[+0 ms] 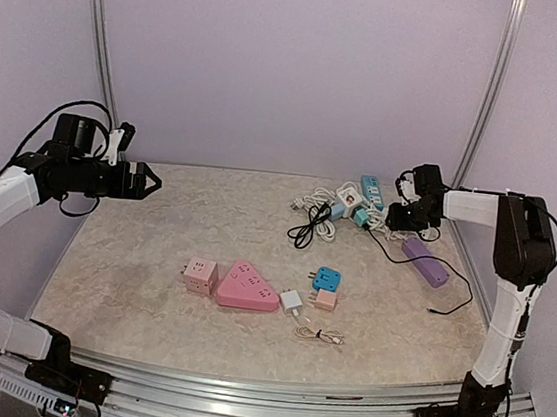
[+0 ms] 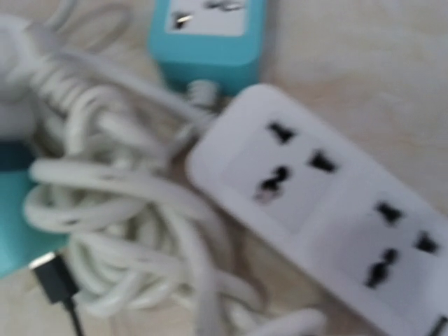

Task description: Pull the plug off the socket

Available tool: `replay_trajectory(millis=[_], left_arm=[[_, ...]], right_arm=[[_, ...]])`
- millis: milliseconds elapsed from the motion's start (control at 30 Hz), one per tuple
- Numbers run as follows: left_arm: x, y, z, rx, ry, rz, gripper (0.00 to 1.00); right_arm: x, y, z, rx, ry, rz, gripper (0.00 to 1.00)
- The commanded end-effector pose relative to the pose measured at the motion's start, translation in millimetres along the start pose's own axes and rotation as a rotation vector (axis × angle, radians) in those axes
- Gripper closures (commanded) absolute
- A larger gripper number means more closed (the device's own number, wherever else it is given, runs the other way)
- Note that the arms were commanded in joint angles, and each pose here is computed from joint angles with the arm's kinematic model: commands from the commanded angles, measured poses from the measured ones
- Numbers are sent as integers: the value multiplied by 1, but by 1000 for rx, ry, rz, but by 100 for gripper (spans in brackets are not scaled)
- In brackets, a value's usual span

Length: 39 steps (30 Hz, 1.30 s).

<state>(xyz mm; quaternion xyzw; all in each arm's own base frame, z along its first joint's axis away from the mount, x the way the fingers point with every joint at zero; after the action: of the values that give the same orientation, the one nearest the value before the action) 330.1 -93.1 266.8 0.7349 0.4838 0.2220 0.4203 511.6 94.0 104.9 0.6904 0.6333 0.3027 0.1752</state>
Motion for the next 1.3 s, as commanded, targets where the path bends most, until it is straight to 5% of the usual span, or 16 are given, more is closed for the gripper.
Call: replay_trajectory(millis=[0,367,667,967,1267], left_arm=[[1,-1,-1,-8,4,7,1],[2,-2,0,-2,5,7,1],[2,-3,1,3,7,6,1],[3,-2,0,-1,15,10,1],[3,-2,-2,-4,16,10,1]], right_arm=[[5,-16,12,62,72,-68,55],[-15,-18,26,75,-67,-135,54],[-19,-31,38,87,-130,-92,62],[4,-37,16,63,-78,-53,99],[59,-55,-41,22,19,-56,100]])
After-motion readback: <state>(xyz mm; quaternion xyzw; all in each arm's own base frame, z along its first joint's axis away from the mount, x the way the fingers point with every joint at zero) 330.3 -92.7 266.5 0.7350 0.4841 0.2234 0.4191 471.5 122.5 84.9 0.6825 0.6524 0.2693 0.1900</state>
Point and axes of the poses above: each gripper's point midway between its finger pads, its own z axis out along the fingers, its own x axis along the line the jaws close on, y = z × x, the point moved 3 cm from there along -z, back along the fingers, and after that the axes turned 13 degrees about z, right-handed, at the moved point
